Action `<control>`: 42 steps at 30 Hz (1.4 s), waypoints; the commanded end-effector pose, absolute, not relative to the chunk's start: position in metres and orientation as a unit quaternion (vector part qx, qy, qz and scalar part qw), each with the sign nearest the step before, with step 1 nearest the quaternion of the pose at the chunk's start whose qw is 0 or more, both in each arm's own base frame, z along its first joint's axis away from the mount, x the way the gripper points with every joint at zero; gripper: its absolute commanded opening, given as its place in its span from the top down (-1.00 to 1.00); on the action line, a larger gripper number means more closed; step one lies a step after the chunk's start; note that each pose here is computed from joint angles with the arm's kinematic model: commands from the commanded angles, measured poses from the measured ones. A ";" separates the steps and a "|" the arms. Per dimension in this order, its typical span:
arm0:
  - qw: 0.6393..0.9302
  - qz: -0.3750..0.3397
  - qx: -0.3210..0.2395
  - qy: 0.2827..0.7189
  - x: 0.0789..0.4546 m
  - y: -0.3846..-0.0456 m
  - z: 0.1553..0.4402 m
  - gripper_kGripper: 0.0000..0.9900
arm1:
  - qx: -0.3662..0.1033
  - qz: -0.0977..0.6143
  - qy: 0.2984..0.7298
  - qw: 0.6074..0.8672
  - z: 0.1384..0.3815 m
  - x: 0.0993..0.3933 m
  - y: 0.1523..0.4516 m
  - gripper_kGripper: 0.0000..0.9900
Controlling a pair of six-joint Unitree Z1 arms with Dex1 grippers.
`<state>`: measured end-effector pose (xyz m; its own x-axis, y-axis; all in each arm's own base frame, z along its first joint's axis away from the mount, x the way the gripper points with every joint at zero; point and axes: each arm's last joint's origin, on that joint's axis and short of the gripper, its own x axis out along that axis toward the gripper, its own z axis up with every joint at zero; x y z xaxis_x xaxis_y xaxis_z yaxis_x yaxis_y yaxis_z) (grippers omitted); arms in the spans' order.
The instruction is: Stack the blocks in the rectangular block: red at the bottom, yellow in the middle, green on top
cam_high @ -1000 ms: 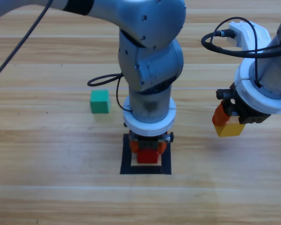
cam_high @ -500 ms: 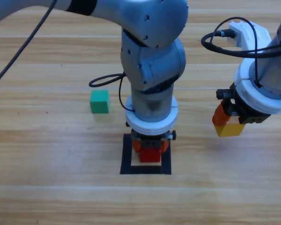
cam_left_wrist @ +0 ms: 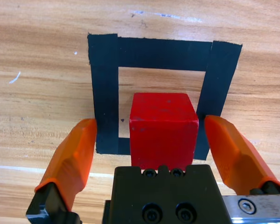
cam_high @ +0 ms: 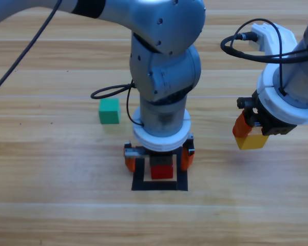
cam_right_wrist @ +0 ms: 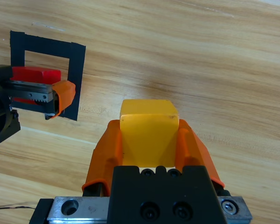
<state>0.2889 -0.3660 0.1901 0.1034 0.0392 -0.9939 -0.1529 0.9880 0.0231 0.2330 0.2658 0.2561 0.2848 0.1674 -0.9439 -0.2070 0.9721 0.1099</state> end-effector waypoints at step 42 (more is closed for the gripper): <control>0.803 -0.003 -0.037 0.595 0.375 -0.170 0.318 -0.86 | -0.088 0.119 0.631 0.762 0.211 0.225 0.441 0.57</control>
